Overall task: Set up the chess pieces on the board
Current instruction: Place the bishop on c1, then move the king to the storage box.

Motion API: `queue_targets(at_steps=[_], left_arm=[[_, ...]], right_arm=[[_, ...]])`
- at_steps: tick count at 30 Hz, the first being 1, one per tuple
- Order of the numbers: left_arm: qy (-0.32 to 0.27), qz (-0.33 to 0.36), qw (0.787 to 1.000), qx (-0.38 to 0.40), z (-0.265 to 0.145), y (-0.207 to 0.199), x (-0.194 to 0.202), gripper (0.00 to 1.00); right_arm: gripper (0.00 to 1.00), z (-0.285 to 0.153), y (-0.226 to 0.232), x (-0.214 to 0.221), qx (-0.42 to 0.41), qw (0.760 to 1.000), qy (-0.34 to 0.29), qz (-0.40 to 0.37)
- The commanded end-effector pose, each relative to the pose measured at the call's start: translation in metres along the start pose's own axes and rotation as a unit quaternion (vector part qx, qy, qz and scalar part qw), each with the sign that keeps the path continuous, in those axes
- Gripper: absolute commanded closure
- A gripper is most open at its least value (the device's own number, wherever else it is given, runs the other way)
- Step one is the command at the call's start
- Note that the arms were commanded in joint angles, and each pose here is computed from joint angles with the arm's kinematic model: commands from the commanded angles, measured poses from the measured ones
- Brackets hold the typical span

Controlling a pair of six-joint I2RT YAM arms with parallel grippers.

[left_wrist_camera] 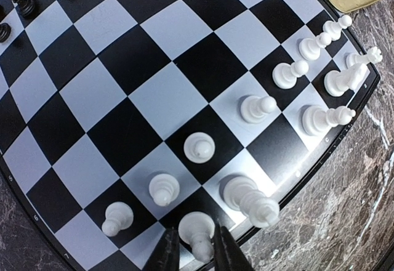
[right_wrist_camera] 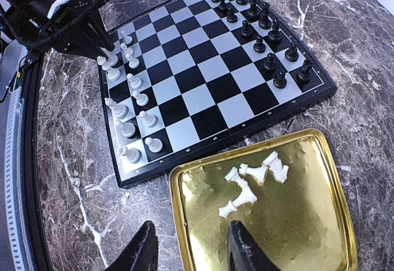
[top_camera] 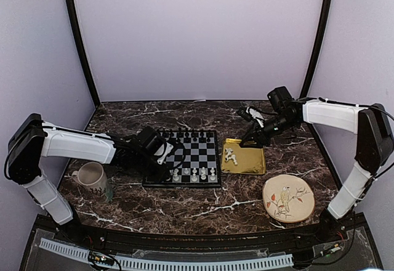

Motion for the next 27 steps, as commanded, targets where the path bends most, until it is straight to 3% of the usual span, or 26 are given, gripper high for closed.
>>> queue_targets(at_steps=[1,12,20,27], left_arm=[[-0.002,-0.007,1.000,0.000,-0.015,0.001,-0.005,0.76],[-0.129,0.037,0.991,-0.016,-0.082,0.002,-0.087,0.67],[-0.239,0.044,0.970,0.010,-0.088,-0.010,-0.166,0.66],[-0.256,0.026,0.965,0.042,-0.080,-0.019,-0.169,0.65]], right_arm=[[0.61,0.000,-0.001,0.000,-0.001,1.000,0.000,0.000],[0.62,0.000,-0.021,0.001,0.063,0.997,0.030,0.023],[0.65,0.020,-0.035,0.014,0.096,0.990,0.095,0.031],[0.67,0.036,-0.048,0.026,0.111,0.984,0.134,0.030]])
Point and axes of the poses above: each gripper's point midway between its finger pads, its own z axis out along the fingers, its own y axis along the line the jaws close on, x = y × z, the point moved 1 cm from there along -z, back along the fingers, and after that the axes turned 5 degrees about z, right-handed, at the moved point
